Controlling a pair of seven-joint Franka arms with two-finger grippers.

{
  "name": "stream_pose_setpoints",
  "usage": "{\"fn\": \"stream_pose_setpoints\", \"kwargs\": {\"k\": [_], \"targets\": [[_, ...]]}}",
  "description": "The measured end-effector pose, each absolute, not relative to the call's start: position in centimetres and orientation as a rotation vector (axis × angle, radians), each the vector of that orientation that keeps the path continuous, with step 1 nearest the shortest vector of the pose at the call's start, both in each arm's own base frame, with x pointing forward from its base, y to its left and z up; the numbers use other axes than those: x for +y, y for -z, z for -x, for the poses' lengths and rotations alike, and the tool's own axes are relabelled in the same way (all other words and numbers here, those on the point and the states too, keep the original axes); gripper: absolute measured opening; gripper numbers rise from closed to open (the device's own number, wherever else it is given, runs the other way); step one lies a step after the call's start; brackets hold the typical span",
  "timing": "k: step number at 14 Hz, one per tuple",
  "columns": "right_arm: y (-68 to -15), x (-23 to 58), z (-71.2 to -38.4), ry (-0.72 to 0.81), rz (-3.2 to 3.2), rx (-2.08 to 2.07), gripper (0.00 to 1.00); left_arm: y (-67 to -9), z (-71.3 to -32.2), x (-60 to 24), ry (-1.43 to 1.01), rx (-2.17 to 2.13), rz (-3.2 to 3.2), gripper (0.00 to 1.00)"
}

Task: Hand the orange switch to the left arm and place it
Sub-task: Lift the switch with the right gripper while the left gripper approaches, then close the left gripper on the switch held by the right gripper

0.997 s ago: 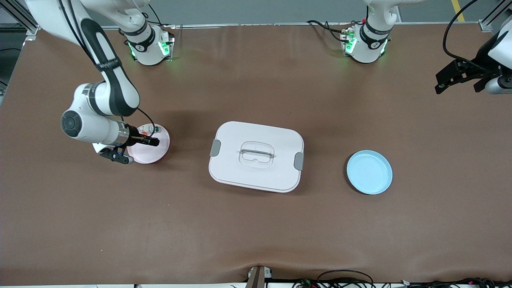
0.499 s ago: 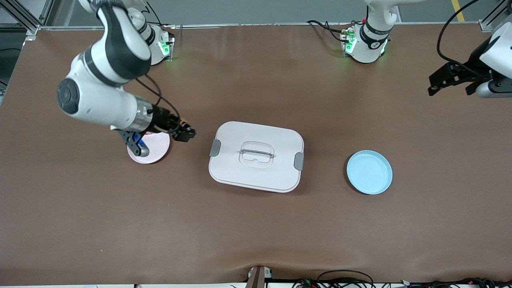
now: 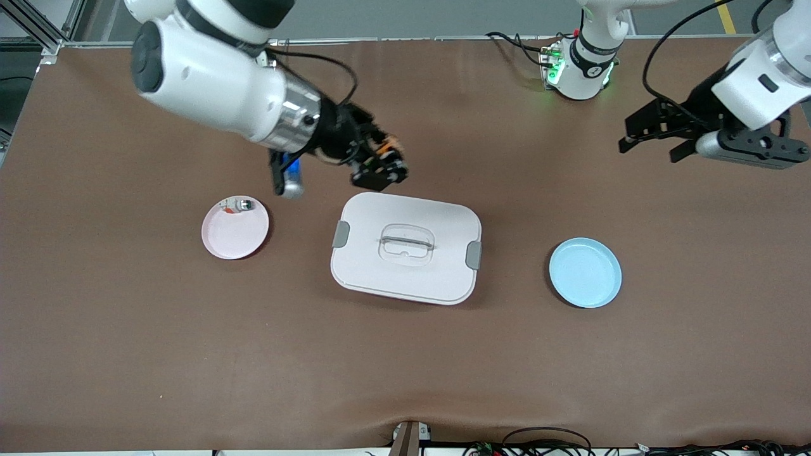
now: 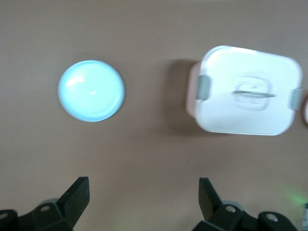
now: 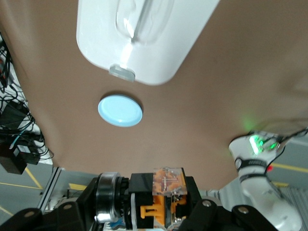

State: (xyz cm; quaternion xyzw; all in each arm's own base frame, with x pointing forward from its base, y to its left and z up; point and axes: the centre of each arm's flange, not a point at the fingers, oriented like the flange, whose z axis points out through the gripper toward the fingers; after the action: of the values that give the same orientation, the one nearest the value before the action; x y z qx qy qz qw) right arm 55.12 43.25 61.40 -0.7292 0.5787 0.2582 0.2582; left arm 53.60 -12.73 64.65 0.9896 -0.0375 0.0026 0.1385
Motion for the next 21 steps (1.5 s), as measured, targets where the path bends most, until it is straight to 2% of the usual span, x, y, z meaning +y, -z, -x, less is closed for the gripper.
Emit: {"fn": "stream_pose_setpoints", "kwargs": {"k": [2, 5, 7, 11, 12, 17, 21], "targets": [[-61.2, 47.7, -54.4, -0.718, 1.901, 1.602, 0.73, -64.8, -53.6, -13.8, -0.009, -0.119, -2.797, 1.0], [-58.1, 55.0, -52.5, -0.716, 1.801, 1.685, 0.73, -65.6, -53.6, -16.3, -0.075, -0.16, -2.741, 1.0], [-57.0, 57.5, -52.4, -0.709, 1.74, 1.7, 0.73, -65.9, -53.5, -17.9, -0.088, -0.173, -2.677, 1.0], [-56.7, 57.4, -53.6, -0.692, 1.697, 1.705, 0.73, -64.4, -54.0, -19.1, -0.05, -0.243, -2.612, 1.0], [-56.9, 57.3, -53.7, -0.691, 1.695, 1.704, 0.73, -63.9, -54.3, -19.3, -0.032, -0.244, -2.588, 0.94], [-57.0, 57.3, -53.7, -0.69, 1.692, 1.704, 0.73, -62.0, -56.1, -20.7, -0.05, -0.232, -2.505, 0.92], [-57.1, 57.2, -53.9, -0.687, 1.685, 1.703, 0.73, -61.3, -56.0, -22.3, -0.039, -0.245, -2.483, 0.89]]}}
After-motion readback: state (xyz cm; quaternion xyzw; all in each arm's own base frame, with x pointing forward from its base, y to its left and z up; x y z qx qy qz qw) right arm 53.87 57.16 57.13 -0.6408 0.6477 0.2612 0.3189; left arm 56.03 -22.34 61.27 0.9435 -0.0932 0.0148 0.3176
